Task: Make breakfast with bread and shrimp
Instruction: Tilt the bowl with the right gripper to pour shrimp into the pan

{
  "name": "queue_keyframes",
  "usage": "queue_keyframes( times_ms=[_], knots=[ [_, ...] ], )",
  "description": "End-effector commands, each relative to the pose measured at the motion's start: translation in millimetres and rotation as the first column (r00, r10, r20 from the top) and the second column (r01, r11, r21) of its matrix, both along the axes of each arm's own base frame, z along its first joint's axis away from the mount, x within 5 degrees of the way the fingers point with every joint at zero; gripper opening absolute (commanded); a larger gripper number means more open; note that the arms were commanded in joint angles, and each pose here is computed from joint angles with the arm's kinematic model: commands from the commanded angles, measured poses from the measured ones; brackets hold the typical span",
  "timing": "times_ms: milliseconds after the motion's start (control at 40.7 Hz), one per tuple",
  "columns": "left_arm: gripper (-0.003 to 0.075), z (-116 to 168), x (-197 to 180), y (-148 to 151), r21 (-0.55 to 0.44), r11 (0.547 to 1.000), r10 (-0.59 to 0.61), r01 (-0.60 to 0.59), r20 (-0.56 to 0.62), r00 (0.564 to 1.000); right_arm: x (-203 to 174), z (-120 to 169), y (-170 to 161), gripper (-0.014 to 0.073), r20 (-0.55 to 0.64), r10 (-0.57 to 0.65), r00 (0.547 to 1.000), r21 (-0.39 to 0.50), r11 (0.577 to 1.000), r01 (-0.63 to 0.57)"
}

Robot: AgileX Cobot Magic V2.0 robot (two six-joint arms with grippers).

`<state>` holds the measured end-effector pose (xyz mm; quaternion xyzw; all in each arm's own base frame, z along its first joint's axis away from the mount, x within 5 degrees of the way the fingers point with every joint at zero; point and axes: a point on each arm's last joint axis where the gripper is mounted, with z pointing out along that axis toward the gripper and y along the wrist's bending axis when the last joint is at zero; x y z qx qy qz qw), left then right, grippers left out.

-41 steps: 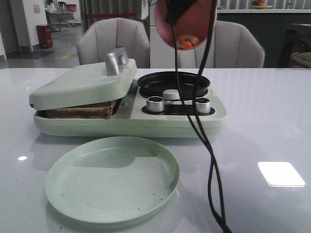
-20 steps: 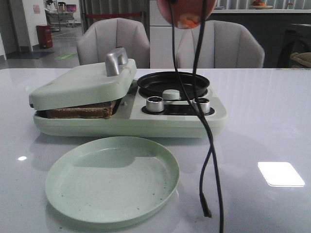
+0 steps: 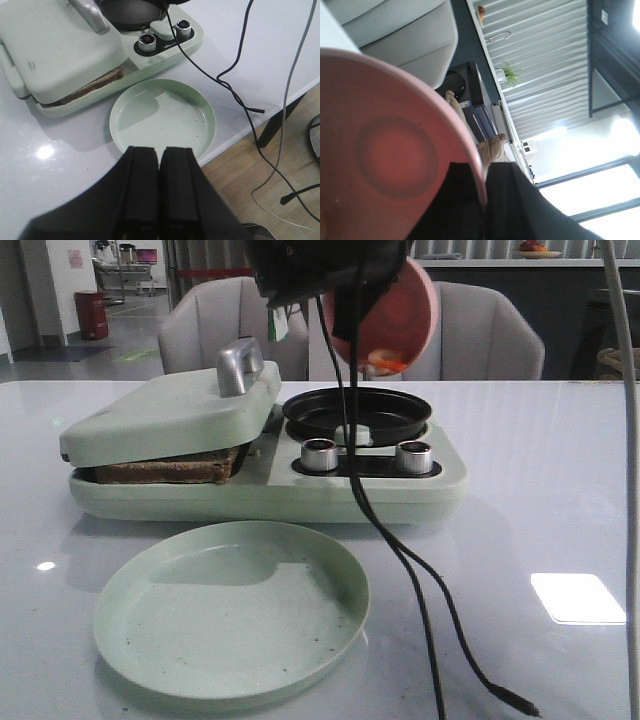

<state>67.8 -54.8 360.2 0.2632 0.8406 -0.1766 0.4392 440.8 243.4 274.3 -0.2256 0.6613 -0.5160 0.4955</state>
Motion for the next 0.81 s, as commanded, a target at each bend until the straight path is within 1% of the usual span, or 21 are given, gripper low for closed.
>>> queue_keyframes(
  times_ms=[0, 172, 295, 344, 418, 492, 541, 565, 688, 787],
  knots=[
    [0.0101, 13.7, 1.7, -2.4, -0.064, 0.998, -0.002, 0.006, 0.069, 0.998, -15.0, 70.2, -15.4, 0.0047, 0.208, -0.081, 0.975, 0.028, 0.997, 0.077],
    [0.0101, 13.7, 1.7, -2.4, -0.064, 0.998, -0.002, 0.006, 0.069, 0.998, -18.8, 90.6, -19.8, 0.0047, 0.268, -0.136, 0.954, 0.083, 0.990, 0.118],
    [0.0101, 13.7, 1.7, -2.4, -0.064, 0.998, -0.002, 0.006, 0.069, 0.998, -20.1, 93.9, -21.0, 0.0047, 0.278, -0.154, 0.948, 0.108, 0.986, 0.128],
    [0.0101, 13.7, 1.7, -2.4, -0.064, 0.998, -0.002, 0.006, 0.069, 0.998, -18.9, 89.2, -20.8, 0.0047, 0.257, -0.158, 0.953, 0.134, 0.983, 0.127],
    [0.0101, 13.7, 1.7, -2.4, -0.064, 0.998, -0.002, 0.006, 0.069, 0.998, -15.3, 73.6, -18.8, 0.0047, 0.171, -0.148, 0.974, 0.219, 0.970, 0.109],
    [0.0101, 13.7, 1.7, -2.4, -0.064, 0.998, -0.002, 0.006, 0.069, 0.998, -13.0, 63.1, -16.8, 0.0047, 0.107, -0.140, 0.984, 0.267, 0.958, 0.107],
    [0.0101, 13.7, 1.7, -2.4, -0.064, 0.998, -0.002, 0.006, 0.069, 0.998, -13.4, 64.2, -17.2, 0.0047, 0.113, -0.144, 0.983, 0.263, 0.958, 0.110],
    [0.0101, 13.7, 1.7, -2.4, -0.064, 0.998, -0.002, 0.006, 0.069, 0.998, -15.8, 72.2, -19.5, 0.0047, 0.147, -0.154, 0.977, 0.244, 0.963, 0.115],
    [0.0101, 13.7, 1.7, -2.4, -0.064, 0.998, -0.002, 0.006, 0.069, 0.998, -23.0, 92.1, -25.3, 0.0047, 0.234, -0.180, 0.955, 0.202, 0.970, 0.133],
    [0.0101, 13.7, 1.7, -2.4, -0.064, 0.998, -0.002, 0.006, 0.069, 0.998, -24.3, 97.1, -26.0, 0.0047, 0.255, -0.177, 0.951, 0.192, 0.973, 0.129]
  ],
)
